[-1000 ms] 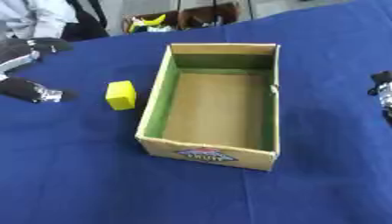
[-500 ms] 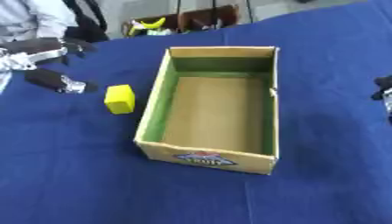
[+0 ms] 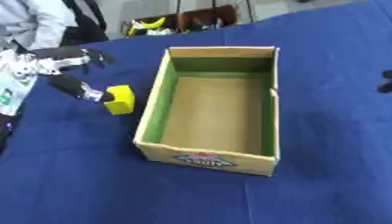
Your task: Pick up objects on the table and place them in the box.
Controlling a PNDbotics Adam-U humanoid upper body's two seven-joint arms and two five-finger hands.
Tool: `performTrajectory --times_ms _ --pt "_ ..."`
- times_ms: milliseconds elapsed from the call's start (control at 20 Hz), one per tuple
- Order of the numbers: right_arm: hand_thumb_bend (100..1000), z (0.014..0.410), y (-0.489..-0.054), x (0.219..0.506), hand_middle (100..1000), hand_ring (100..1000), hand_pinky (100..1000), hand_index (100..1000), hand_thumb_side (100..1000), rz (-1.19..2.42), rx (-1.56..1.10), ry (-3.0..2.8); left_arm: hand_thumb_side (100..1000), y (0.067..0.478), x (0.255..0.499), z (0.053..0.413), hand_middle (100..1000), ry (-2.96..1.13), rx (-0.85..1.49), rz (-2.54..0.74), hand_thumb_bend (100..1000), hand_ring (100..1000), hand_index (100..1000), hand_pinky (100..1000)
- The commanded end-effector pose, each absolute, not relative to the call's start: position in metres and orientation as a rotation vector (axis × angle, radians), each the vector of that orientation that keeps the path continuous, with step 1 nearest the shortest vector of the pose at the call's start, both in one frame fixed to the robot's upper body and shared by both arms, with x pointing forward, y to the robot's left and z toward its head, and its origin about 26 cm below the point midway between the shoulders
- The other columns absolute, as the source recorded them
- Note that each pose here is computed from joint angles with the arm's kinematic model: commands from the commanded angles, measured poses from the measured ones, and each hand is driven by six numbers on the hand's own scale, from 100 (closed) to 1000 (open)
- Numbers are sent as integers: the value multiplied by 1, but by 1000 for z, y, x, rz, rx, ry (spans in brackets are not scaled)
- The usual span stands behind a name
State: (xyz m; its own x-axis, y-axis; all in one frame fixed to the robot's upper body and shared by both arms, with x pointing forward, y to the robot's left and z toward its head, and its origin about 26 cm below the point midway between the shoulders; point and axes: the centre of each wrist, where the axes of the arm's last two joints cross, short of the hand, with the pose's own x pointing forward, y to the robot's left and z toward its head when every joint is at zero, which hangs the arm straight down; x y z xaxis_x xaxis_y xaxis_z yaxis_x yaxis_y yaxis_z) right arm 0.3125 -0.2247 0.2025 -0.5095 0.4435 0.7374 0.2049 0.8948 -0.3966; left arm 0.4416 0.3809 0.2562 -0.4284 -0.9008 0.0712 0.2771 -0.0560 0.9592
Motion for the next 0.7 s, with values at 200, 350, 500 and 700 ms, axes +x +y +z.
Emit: performTrajectory --times_ms 200,350,500,700 --pt "100 214 -224 309 539 970 898 723 752 339 -460 -2159 665 389 444 268 956 -1216 716 -1671 687 891 1000 723" --pt "100 215 -224 309 539 970 897 723 752 341 -459 -2163 653 388 446 266 954 -1184 720 -1673 673 889 1000 724" --pt "100 217 -223 309 539 969 897 722 752 344 -457 -2169 655 387 448 266 953 -1146 742 -1676 653 888 1000 728" --pt "100 218 -222 309 538 969 897 722 752 348 -453 -2174 662 386 450 265 926 -1114 779 -1680 618 879 1000 729"
